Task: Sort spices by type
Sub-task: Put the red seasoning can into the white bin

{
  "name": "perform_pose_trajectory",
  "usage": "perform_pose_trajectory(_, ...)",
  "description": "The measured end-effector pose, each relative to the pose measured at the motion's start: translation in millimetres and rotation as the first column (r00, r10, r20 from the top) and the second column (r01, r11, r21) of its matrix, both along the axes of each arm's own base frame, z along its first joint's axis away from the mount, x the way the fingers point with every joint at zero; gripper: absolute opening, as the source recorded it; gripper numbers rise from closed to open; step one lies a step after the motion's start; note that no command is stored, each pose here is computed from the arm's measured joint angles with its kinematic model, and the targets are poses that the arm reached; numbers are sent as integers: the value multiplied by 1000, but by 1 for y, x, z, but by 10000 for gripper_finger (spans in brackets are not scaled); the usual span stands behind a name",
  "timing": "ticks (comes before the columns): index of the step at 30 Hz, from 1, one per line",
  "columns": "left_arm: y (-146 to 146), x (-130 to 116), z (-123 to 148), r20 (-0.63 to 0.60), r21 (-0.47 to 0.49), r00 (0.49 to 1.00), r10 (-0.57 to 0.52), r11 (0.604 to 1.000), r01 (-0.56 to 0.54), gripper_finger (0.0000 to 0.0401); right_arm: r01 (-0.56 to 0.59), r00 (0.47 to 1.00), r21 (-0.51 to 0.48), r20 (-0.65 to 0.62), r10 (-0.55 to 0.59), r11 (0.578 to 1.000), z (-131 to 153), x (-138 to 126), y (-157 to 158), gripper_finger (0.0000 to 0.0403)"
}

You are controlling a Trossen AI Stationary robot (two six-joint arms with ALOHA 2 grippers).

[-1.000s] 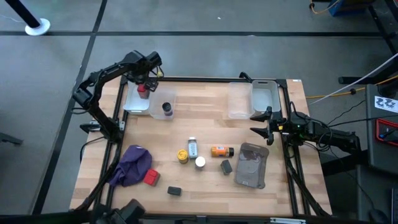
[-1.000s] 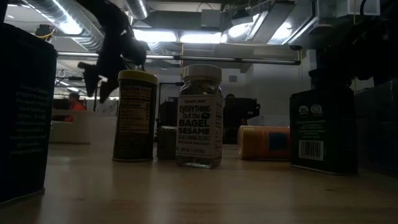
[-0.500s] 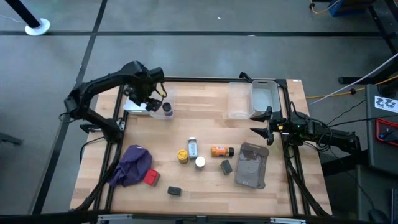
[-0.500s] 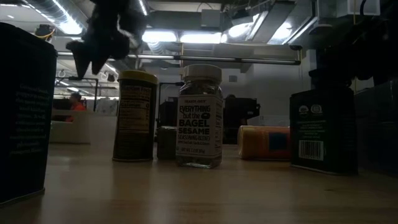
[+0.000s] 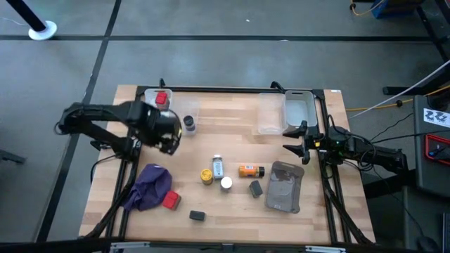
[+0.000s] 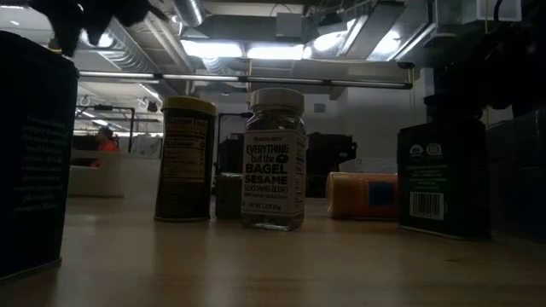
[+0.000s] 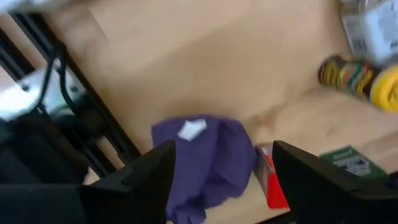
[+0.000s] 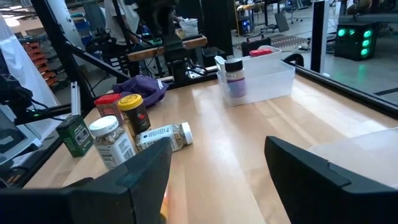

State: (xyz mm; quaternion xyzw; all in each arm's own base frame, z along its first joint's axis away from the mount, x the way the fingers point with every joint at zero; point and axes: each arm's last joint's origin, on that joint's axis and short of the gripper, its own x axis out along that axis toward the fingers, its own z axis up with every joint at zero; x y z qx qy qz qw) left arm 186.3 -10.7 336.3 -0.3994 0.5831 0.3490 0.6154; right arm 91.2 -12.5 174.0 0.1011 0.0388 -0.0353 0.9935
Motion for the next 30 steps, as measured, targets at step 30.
perform_pose_trajectory(30,-189,37,-93,-36,68,979,-199,977,201,251,9,1000,126,5,-10,992,0,0,0,260)
